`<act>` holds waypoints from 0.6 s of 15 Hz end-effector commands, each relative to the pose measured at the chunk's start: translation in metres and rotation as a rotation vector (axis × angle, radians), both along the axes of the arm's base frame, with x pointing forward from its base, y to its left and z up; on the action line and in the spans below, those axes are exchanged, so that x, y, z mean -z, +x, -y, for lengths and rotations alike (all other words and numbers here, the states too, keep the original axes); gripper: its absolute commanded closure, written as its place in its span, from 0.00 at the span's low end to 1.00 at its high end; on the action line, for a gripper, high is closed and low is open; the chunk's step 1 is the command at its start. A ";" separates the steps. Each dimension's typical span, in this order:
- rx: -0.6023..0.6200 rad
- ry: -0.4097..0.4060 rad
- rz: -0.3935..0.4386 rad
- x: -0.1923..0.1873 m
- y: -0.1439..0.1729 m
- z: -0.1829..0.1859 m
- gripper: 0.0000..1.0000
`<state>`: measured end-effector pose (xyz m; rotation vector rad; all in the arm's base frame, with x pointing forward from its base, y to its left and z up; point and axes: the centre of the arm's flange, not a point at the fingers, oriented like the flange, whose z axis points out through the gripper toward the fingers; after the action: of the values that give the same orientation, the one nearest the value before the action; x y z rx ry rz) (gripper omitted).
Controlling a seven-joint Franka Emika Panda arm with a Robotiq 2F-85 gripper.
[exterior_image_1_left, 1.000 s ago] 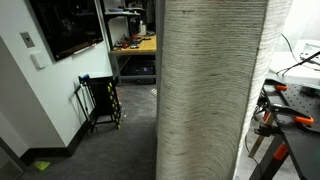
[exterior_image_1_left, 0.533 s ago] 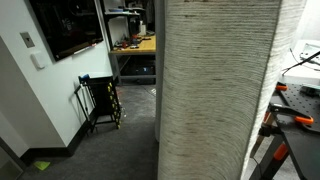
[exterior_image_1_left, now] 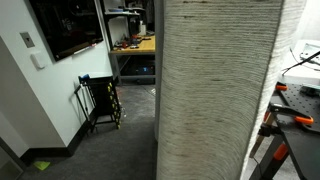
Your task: Slide the curtain to the left
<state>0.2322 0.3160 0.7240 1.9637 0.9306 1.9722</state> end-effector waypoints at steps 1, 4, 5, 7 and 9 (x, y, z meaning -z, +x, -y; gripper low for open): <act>-0.048 -0.107 -0.100 0.045 -0.016 -0.044 0.99; -0.021 -0.123 -0.114 0.045 -0.018 -0.043 0.99; -0.003 -0.134 -0.120 0.045 -0.018 -0.042 0.99; 0.015 -0.159 -0.129 0.045 -0.019 -0.042 0.99; 0.027 -0.182 -0.137 0.044 -0.019 -0.042 0.99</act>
<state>0.2289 0.3147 0.7245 1.9643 0.9126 1.8316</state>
